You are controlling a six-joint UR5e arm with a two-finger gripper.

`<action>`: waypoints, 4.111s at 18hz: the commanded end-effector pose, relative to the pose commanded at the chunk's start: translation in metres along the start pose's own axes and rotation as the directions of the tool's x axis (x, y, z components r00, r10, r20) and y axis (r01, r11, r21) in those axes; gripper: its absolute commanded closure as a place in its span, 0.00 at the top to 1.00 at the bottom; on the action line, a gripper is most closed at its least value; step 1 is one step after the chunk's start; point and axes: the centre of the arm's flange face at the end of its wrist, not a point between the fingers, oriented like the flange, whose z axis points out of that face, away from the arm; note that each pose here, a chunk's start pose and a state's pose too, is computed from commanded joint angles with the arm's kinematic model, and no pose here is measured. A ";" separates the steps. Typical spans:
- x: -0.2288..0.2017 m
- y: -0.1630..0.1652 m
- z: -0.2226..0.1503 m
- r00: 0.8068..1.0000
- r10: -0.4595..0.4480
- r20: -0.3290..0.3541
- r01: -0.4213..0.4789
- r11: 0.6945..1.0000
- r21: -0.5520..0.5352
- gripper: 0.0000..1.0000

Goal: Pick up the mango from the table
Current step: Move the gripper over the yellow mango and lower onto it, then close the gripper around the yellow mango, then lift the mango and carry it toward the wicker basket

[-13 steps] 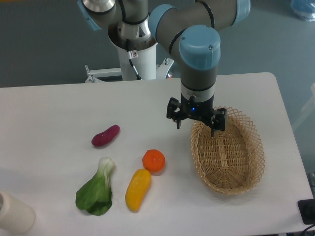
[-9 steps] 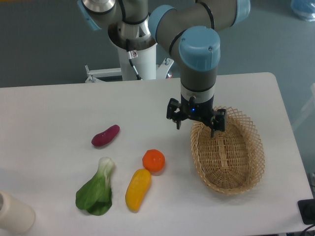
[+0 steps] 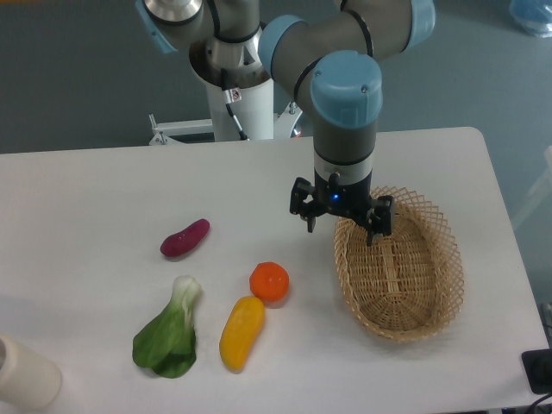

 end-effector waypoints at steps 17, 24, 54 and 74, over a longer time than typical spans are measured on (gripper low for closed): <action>0.112 -0.077 0.142 0.997 0.025 -0.071 -0.024 1.000 0.017 1.00; 0.131 -0.079 0.163 0.995 0.052 -0.087 -0.052 0.999 -0.001 1.00; 0.057 -0.072 0.053 0.991 0.122 0.058 -0.126 0.990 0.067 0.59; -0.038 -0.004 0.007 0.977 0.211 0.033 -0.213 0.976 0.044 0.59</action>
